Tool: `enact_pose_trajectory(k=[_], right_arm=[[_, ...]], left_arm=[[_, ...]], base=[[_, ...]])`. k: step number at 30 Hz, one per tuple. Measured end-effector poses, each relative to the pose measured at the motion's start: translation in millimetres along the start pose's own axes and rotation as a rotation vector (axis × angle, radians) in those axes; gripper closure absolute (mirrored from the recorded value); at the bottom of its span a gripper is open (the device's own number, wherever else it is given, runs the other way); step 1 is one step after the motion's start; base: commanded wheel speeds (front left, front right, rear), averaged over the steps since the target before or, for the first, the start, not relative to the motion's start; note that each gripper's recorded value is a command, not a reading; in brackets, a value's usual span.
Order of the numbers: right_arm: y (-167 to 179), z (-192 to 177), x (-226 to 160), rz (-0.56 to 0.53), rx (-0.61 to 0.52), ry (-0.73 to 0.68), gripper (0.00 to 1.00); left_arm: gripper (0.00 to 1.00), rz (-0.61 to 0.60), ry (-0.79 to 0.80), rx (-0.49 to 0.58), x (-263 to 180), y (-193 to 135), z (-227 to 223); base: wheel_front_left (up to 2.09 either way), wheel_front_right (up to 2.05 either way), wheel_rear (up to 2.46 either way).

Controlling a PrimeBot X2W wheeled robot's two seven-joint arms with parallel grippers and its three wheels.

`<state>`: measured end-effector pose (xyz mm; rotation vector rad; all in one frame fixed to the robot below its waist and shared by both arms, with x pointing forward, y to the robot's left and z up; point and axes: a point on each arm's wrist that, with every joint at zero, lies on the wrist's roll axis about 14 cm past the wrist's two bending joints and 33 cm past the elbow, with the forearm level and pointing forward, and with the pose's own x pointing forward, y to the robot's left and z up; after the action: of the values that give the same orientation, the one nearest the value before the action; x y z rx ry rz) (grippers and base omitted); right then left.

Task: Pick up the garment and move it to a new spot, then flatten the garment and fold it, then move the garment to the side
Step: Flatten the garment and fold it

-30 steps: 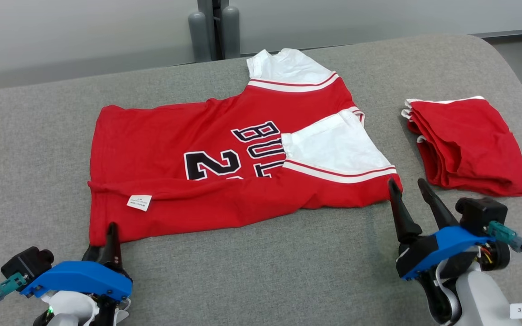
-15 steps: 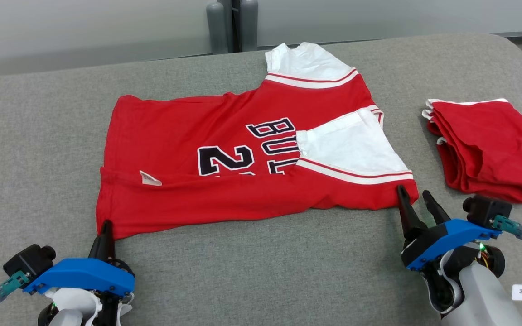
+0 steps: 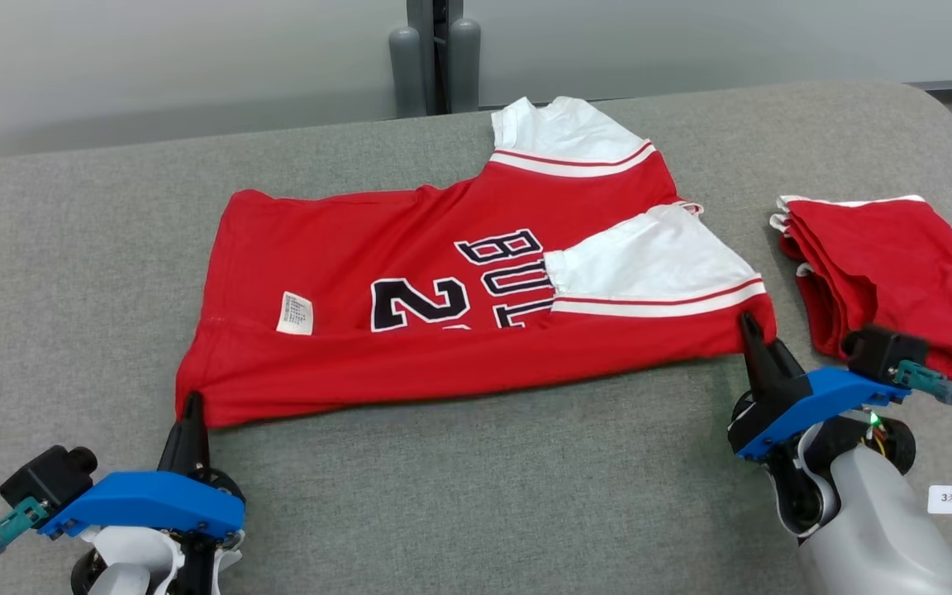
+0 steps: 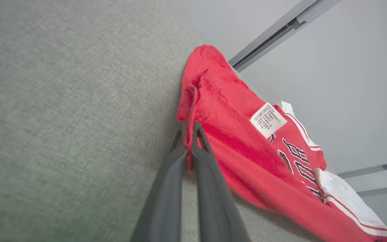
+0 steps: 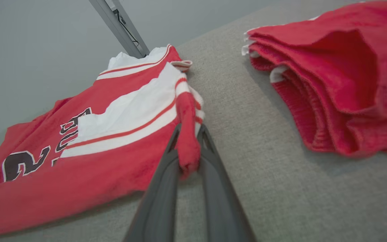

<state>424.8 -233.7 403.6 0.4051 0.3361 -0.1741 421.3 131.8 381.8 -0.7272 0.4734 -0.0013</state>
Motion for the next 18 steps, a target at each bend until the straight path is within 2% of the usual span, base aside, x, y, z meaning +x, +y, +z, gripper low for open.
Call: enact_pose_trajectory(k=[4,6,10,13,18], right_arm=[[4,26,-4,0.017,-0.016,-0.076,1.00],[3,27,-12,0.020,-0.022,-0.073,1.00],[-10,11,-35,-0.002,-0.044,-0.006,1.00],[-26,-6,-58,-0.039,-0.056,0.054,1.00],[-44,-39,-94,-0.079,-0.011,0.158,1.00]], left_arm=[[1.00,-0.058,-0.041,0.001,-10,-16,12],[1.00,-0.082,-0.051,0.003,-20,-21,15],[1.00,-0.081,-0.039,0.007,-43,-18,9],[1.00,-0.044,0.021,0.025,-65,-6,-12],[1.00,0.041,0.109,-0.003,-93,16,-44]], base=[[0.00,0.00,0.00],[0.00,0.00,0.00],[0.00,0.00,0.00],[0.00,0.00,0.00],[0.00,0.00,0.00]])
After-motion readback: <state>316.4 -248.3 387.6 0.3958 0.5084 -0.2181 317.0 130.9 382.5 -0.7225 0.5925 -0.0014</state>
